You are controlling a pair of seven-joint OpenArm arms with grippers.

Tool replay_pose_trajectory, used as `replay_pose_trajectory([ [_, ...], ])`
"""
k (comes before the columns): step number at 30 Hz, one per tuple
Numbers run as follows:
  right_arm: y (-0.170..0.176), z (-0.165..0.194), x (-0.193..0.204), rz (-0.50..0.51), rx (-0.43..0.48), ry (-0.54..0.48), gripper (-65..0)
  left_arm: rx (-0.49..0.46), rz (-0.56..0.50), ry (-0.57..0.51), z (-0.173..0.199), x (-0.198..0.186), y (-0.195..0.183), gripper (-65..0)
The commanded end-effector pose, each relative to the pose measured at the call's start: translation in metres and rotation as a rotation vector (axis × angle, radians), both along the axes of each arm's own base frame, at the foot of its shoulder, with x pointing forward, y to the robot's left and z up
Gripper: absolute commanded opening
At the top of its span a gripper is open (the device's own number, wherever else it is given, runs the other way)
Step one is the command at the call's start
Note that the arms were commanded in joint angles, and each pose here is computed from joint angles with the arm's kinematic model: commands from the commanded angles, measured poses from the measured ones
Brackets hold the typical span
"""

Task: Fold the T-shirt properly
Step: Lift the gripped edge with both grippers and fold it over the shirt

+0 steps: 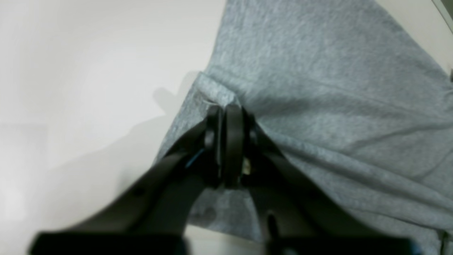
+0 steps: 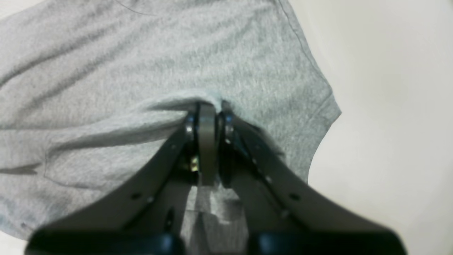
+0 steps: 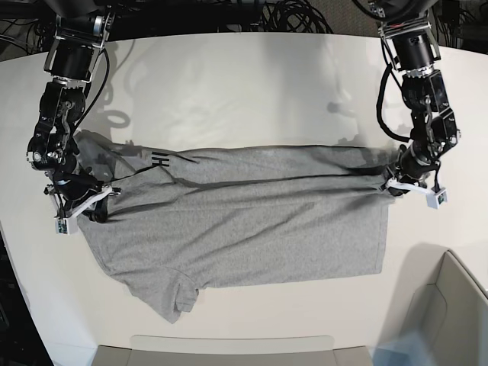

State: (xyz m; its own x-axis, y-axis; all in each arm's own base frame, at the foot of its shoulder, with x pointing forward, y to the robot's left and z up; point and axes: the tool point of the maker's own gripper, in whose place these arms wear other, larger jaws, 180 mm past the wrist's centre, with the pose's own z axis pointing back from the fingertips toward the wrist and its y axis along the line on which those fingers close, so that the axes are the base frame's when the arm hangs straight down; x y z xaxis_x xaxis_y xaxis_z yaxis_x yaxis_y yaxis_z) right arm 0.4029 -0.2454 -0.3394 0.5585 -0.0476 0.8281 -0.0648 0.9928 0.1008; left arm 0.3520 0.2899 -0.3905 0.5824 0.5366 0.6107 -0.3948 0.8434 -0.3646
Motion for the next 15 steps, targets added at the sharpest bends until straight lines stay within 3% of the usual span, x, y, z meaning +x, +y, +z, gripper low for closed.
replay_pose_trajectory([
  [1,-0.004,0.023,0.012,-0.004,-0.008,-0.073,-58.5,0.029,-0.001,-0.054,0.019,0.012,0.008,-52.1],
  [5,-0.007,0.027,0.011,-0.001,-0.015,-0.083,-43.6,0.030,-0.003,-0.053,0.020,0.011,0.007,-49.0],
  [7,-0.013,0.035,0.012,0.003,-0.040,-0.098,-39.7,0.028,-0.002,-0.054,0.020,0.011,0.008,-49.0],
  [15,-0.022,0.075,-0.011,0.001,-0.122,-0.197,-37.7,0.047,-0.022,-0.069,0.030,0.005,0.005,-49.0],
])
